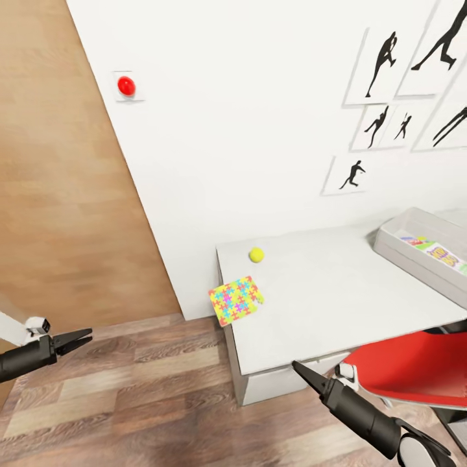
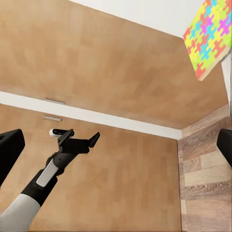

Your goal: Put all the toys in the child's room - the three board games (two on the bed and one on the table), the two jigsaw puzzles on the table, and the tennis ball on the table - inside the toy box on the table in the child's room.

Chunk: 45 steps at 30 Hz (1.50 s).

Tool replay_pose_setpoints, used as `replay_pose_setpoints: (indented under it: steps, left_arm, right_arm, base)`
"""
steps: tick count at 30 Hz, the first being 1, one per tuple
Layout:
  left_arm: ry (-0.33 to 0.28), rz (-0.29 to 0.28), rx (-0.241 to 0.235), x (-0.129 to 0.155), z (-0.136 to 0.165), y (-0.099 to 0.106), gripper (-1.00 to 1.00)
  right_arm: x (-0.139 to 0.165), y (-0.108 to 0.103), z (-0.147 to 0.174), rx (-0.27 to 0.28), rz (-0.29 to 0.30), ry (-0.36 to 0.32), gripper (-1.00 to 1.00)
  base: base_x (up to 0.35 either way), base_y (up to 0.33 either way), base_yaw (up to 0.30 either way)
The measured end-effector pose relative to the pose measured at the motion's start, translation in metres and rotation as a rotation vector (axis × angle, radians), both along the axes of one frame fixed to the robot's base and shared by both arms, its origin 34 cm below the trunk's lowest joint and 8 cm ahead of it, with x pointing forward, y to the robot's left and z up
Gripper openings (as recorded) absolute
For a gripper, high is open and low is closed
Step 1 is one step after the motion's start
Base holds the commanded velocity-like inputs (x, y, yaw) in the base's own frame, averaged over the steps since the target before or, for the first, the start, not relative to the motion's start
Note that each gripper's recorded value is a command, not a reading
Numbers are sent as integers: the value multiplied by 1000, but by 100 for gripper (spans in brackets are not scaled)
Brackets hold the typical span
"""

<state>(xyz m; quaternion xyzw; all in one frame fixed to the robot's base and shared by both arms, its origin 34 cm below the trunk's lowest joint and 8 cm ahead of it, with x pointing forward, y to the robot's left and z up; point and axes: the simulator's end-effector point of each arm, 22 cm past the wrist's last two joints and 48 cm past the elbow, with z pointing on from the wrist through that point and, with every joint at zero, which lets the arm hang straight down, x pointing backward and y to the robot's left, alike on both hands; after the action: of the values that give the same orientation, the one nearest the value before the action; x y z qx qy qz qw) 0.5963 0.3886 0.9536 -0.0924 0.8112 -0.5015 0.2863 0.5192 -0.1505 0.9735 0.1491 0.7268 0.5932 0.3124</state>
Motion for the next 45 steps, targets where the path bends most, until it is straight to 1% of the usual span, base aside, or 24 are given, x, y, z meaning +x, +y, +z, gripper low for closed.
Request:
replay_pose_setpoints:
  steps: [8, 13, 32, 38, 45]
  left_arm:
    - [-19, -2, 1, 1, 6, 0, 100]
    - [-27, -2, 1, 1, 10, 0, 100]
    - [-55, -2, 1, 2, 24, 0, 100]
    - [-66, -2, 1, 2, 28, 0, 100]
    - [-78, -3, 0, 3, 34, 0, 100]
  right_arm:
    - [1, 4, 5, 6, 0, -16, 100]
    - [1, 3, 9, 0, -5, -33, 100]
    - [2, 4, 21, 2, -7, -65, 100]
    - [2, 5, 26, 5, -7, -75, 100]
    - [2, 6, 31, 6, -6, -87, 100]
  base:
    - [37, 0, -188]
    - [3, 0, -170]
    - [0, 0, -159]
    - [0, 0, -116]
    - [0, 0, -22]
